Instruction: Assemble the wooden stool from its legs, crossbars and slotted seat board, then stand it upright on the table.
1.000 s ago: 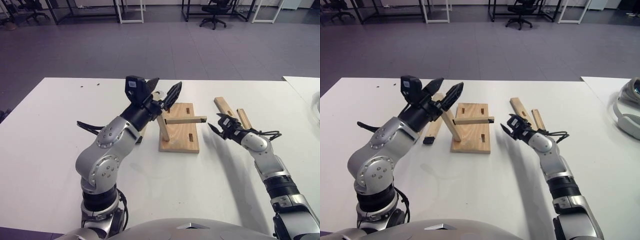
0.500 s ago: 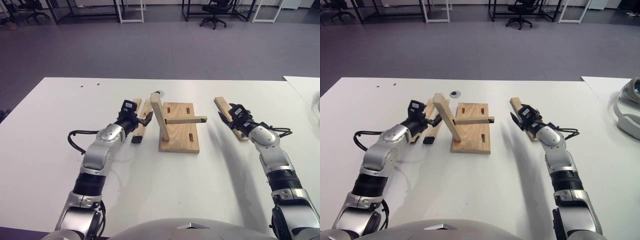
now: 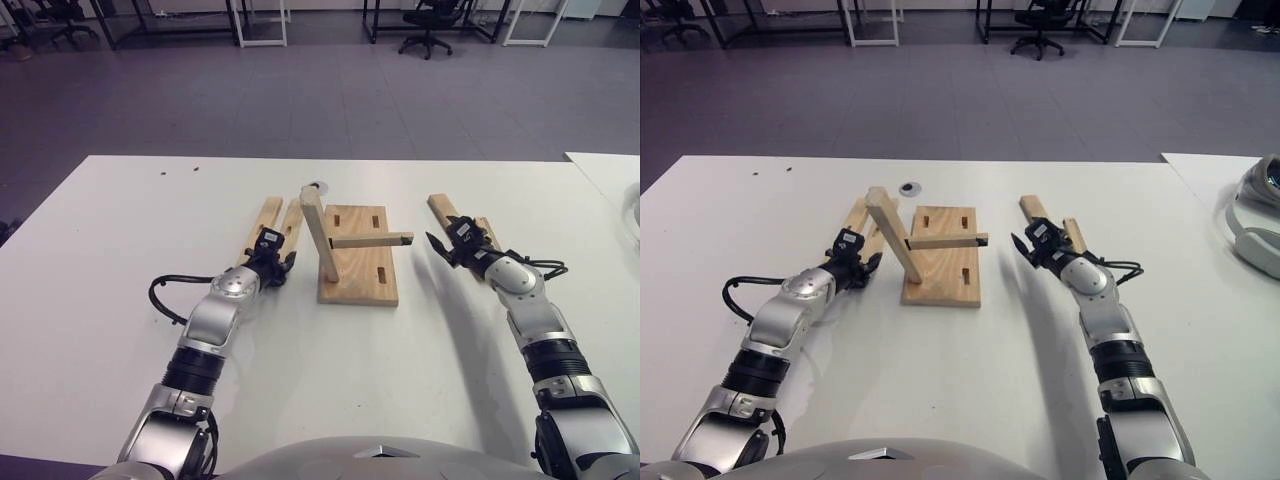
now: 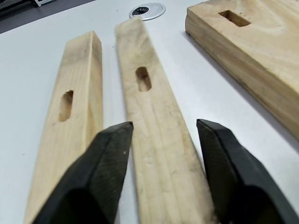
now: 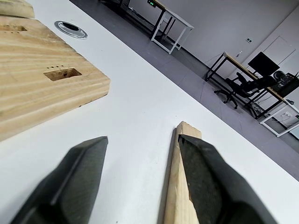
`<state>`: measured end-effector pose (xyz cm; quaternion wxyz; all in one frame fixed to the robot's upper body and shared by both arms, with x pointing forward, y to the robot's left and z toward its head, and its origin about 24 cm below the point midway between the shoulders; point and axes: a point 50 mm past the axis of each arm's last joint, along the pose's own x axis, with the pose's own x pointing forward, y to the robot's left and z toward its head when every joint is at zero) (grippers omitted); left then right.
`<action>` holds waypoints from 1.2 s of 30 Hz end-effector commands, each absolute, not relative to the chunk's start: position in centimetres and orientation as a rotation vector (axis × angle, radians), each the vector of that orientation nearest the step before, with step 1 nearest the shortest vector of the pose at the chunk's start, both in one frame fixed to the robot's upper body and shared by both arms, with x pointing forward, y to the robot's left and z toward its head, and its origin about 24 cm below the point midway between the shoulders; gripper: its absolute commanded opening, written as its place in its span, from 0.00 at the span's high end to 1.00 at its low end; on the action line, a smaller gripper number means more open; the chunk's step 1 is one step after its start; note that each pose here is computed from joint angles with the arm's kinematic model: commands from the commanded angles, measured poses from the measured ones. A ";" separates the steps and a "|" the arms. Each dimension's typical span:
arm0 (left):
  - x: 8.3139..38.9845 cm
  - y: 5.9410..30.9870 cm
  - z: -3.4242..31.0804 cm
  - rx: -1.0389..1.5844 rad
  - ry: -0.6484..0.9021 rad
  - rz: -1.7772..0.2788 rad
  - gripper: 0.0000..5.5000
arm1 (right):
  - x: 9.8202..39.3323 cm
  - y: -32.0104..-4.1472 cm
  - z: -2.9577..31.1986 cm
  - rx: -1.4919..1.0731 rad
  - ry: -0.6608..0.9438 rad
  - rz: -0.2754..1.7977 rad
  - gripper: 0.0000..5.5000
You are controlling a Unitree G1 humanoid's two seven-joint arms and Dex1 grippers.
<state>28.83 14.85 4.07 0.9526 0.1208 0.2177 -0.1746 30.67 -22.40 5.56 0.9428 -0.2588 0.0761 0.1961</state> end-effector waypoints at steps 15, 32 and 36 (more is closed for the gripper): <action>27.6 15.0 3.0 0.166 0.459 -0.384 0.49 | 31.3 -22.2 6.1 -0.541 0.135 0.391 0.49; 33.7 14.8 17.1 0.179 -0.264 -0.582 0.62 | 36.1 -19.3 19.5 0.375 -0.241 0.608 0.49; 34.7 14.0 20.0 0.240 -0.386 -0.762 0.62 | 36.2 -16.2 24.1 0.665 -0.318 0.807 0.49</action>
